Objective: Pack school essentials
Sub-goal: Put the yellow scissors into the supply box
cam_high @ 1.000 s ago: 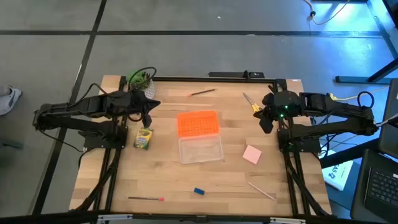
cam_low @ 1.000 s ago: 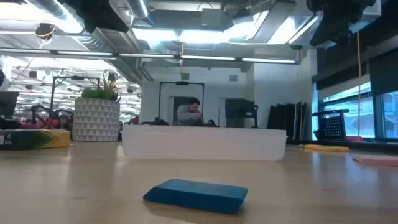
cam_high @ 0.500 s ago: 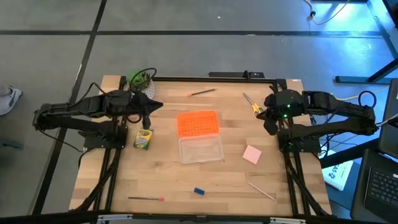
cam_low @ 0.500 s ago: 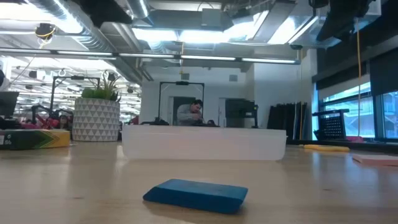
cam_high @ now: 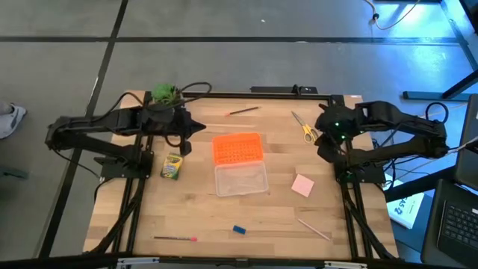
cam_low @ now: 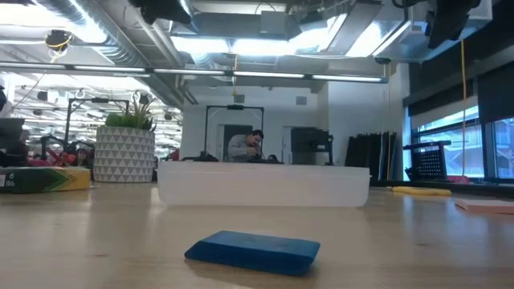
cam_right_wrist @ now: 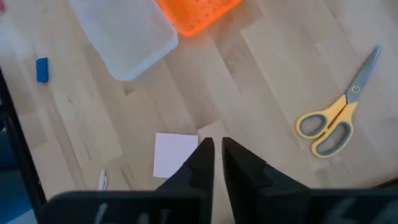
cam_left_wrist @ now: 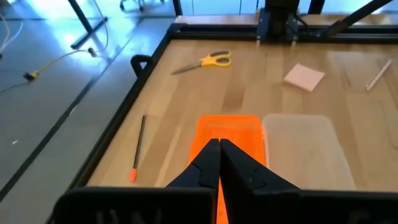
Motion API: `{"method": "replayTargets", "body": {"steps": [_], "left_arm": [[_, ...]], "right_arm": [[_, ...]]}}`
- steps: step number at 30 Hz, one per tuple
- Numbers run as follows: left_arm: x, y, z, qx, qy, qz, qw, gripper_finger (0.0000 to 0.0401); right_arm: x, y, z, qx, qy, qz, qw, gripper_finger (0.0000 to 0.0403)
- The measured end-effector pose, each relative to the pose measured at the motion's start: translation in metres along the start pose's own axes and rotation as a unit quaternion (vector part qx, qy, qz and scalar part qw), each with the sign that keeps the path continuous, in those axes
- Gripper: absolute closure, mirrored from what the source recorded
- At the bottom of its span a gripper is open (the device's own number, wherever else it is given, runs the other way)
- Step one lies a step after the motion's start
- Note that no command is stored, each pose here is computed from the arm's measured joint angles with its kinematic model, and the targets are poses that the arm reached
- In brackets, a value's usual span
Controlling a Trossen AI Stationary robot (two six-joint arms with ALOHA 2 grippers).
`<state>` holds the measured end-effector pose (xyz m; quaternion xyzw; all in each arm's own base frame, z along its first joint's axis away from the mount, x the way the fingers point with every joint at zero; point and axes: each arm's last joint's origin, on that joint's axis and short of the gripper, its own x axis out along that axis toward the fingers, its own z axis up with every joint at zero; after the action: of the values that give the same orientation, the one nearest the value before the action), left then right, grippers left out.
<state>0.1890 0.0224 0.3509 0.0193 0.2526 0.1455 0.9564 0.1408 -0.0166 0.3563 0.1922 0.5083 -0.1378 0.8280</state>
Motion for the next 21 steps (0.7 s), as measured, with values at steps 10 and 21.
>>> {"method": "replayTargets", "body": {"steps": [10, 21], "left_arm": [[0.009, -0.002, 0.013, 0.002, 0.015, 0.000, 1.000, 0.0386], [0.009, -0.002, 0.013, -0.010, 0.015, -0.001, 1.000, 0.0385]], "right_arm": [[0.025, -0.011, 0.021, 0.098, 0.041, -0.045, 0.993, 0.0238], [0.073, -0.043, 0.053, 0.150, 0.139, -0.068, 0.976, 0.0184]]}}
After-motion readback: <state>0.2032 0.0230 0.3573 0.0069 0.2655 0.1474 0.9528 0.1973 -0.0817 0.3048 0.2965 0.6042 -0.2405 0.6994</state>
